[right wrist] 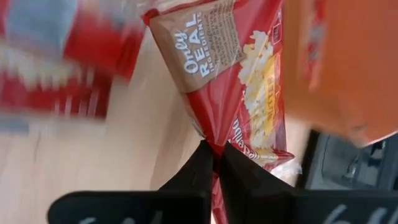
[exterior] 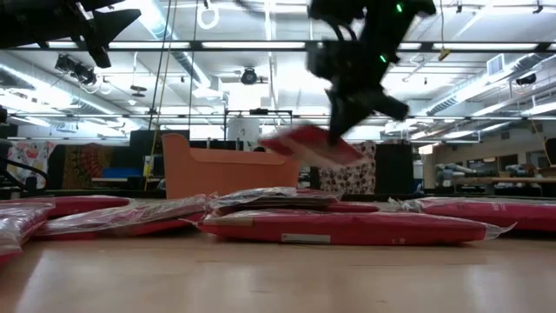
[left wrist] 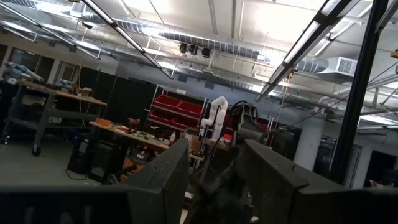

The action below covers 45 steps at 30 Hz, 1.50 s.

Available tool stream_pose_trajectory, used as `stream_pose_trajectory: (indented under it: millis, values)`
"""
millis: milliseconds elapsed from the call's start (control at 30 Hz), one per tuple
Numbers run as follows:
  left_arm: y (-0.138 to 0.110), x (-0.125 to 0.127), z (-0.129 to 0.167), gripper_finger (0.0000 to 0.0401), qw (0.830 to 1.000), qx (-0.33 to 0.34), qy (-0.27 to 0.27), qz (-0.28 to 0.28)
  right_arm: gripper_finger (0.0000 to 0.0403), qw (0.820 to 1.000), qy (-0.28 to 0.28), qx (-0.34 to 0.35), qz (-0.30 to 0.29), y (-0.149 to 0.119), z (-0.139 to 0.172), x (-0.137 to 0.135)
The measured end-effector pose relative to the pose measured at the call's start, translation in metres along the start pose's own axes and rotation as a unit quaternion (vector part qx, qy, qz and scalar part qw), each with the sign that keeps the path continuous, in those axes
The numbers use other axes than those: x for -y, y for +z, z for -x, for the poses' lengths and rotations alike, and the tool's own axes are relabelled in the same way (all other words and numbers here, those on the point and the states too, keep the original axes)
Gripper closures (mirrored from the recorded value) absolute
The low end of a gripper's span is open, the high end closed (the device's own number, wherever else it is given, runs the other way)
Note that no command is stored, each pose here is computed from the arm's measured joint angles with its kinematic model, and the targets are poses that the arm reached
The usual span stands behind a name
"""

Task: Sort popcorn bags into baskets
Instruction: Put the red popcorn bag into the orange bin

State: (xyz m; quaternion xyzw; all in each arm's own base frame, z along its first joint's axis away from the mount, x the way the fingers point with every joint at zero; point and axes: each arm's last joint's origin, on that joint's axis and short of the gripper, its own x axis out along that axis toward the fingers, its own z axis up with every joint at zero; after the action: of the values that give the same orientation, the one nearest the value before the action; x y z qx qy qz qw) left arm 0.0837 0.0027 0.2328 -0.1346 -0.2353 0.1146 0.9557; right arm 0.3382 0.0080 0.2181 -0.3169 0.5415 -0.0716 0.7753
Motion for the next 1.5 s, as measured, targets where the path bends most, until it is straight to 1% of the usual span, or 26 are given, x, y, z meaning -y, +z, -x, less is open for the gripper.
stream_pose_trajectory:
  millis: [167, 300, 367, 500, 667, 700, 767, 833, 867, 933, 967, 1100, 1233, 1333, 1400, 1500]
  values:
    - [0.000, 0.000, 0.000, 0.0245, 1.000, 0.000, 0.000, 0.000, 0.0382, 0.996, -0.032, 0.082, -0.011, 0.024, 0.015, 0.011]
    - [0.000, 0.000, 0.000, 0.0245, 1.000, 0.000, 0.000, 0.000, 0.0381, 0.986, -0.071, 0.148, -0.002, 0.039, 0.020, 0.019]
    - [0.000, 0.000, 0.000, 0.0245, 1.000, 0.000, 0.000, 0.000, 0.0381, 0.981, -0.088, 0.171, -0.004, 0.043, 0.022, 0.024]
    - [0.000, 0.000, 0.000, 0.0245, 1.000, 0.000, 0.000, 0.000, 0.0381, 0.973, -0.088, 0.213, 0.002, 0.047, 0.022, 0.032]
    - [0.000, 0.000, 0.000, 0.0245, 1.000, 0.000, 0.000, 0.000, 0.0381, 0.960, -0.088, 0.266, -0.026, 0.050, 0.014, 0.048]
    - [0.000, 0.000, 0.000, 0.0245, 1.000, 0.000, 0.000, 0.000, 0.0381, 0.961, -0.089, 0.262, -0.029, 0.049, 0.010, 0.051]
    - [0.000, 0.000, 0.000, 0.0245, 1.000, 0.000, 0.000, 0.000, 0.0381, 0.956, -0.109, 0.269, -0.045, 0.051, 0.000, 0.057]
    - [0.000, 0.000, 0.000, 0.0245, 1.000, 0.000, 0.001, 0.000, 0.0381, 0.958, -0.113, 0.258, -0.048, 0.049, -0.011, 0.061]
    - [0.000, 0.000, 0.000, 0.0245, 1.000, -0.001, 0.003, -0.001, 0.0381, 0.955, -0.122, 0.263, -0.057, 0.050, -0.015, 0.064]
    - [-0.001, 0.000, -0.001, 0.0245, 1.000, -0.003, 0.004, -0.001, 0.0381, 0.958, -0.128, 0.250, -0.063, 0.048, -0.028, 0.067]
    - [0.000, 0.000, -0.001, 0.0245, 1.000, -0.001, 0.007, -0.001, 0.0381, 0.957, -0.140, 0.245, -0.071, 0.047, -0.032, 0.070]
    - [-0.002, 0.000, -0.002, 0.0245, 1.000, -0.005, 0.011, -0.003, 0.0381, 0.966, -0.152, 0.194, -0.080, 0.042, -0.057, 0.078]
    - [-0.002, 0.000, -0.002, 0.0245, 1.000, -0.004, 0.011, -0.003, 0.0377, 0.967, -0.175, 0.155, -0.101, 0.040, -0.078, 0.093]
    - [-0.002, 0.000, -0.002, 0.0245, 1.000, -0.003, 0.011, -0.001, 0.0359, 0.973, -0.158, 0.135, -0.097, 0.040, -0.090, 0.104]
    - [-0.002, 0.000, -0.002, 0.0245, 1.000, -0.003, 0.010, -0.002, 0.0335, 0.978, -0.140, 0.120, -0.095, 0.040, -0.096, 0.109]
    - [-0.001, 0.000, -0.002, 0.0245, 1.000, -0.003, 0.011, -0.002, 0.0291, 0.983, -0.113, 0.106, -0.096, 0.042, -0.093, 0.115]
